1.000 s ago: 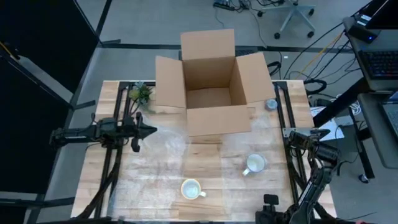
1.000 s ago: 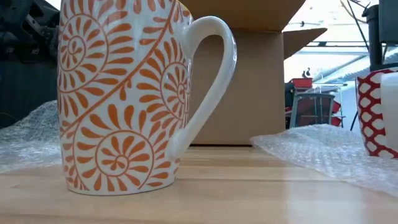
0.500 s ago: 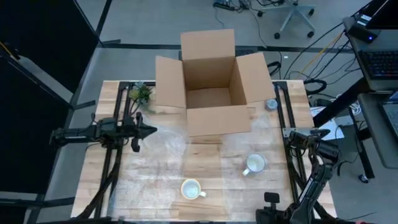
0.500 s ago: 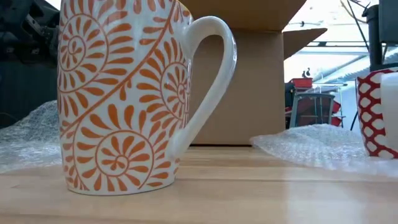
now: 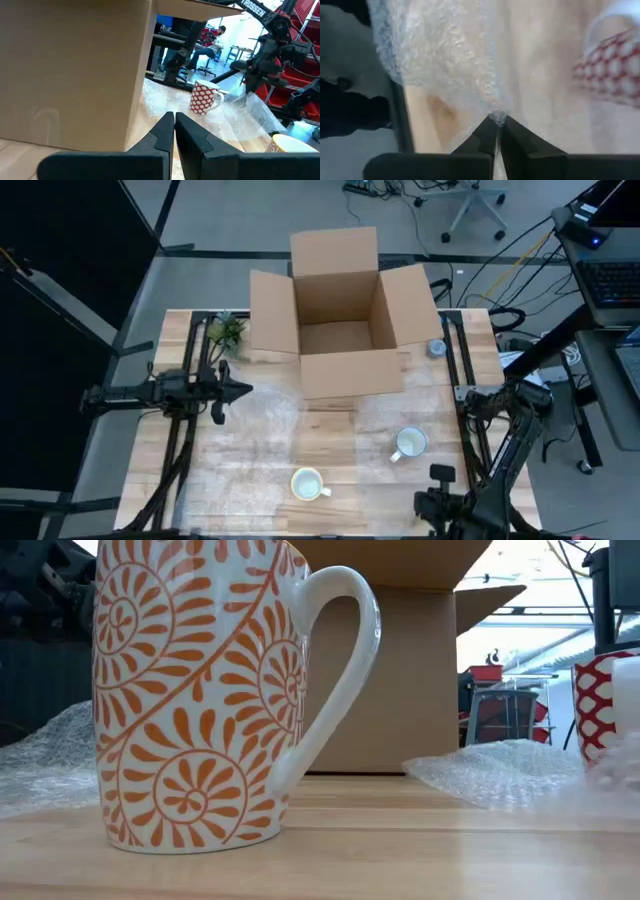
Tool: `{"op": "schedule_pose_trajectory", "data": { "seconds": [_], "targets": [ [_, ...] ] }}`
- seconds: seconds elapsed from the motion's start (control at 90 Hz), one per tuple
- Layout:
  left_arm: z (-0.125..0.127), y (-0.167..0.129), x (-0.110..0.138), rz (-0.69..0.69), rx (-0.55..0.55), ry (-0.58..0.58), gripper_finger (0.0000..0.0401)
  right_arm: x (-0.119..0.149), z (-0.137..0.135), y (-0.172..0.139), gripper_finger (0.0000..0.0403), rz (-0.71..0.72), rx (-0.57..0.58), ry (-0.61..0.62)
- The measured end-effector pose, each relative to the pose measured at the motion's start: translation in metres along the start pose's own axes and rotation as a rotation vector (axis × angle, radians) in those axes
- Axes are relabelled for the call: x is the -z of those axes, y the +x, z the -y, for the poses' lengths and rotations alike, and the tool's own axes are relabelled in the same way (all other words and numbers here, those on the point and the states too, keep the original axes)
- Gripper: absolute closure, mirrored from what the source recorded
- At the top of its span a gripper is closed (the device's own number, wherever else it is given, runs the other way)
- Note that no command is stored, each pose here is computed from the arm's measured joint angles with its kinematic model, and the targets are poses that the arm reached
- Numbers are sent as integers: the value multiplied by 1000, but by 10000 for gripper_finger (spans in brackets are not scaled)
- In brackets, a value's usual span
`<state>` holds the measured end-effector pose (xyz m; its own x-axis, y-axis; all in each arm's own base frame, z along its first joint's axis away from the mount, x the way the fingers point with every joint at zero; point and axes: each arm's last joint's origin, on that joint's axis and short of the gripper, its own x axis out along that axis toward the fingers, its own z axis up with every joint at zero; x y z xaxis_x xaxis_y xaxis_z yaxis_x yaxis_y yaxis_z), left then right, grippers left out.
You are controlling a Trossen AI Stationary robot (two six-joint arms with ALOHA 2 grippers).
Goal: Wrap mug
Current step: Wrap the red mug with bubble wrap
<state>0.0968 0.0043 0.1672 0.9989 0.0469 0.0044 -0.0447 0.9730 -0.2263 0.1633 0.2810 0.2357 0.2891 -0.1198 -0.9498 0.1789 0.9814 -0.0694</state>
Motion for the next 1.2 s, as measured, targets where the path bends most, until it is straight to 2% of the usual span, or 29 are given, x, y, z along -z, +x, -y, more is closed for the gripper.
{"op": "schedule_pose_trajectory", "data": {
  "seconds": [0.344,0.778,0.933,1.2],
  "targets": [
    [0,0,0,0,0,0,397,-13,27,-3,403,-40,155,7],
    [0,0,0,0,0,0,397,-34,52,1,403,69,368,12],
    [0,0,0,0,0,0,397,-40,64,1,403,64,454,75],
    [0,0,0,0,0,0,397,-51,77,19,403,87,497,144]
  ]
}}
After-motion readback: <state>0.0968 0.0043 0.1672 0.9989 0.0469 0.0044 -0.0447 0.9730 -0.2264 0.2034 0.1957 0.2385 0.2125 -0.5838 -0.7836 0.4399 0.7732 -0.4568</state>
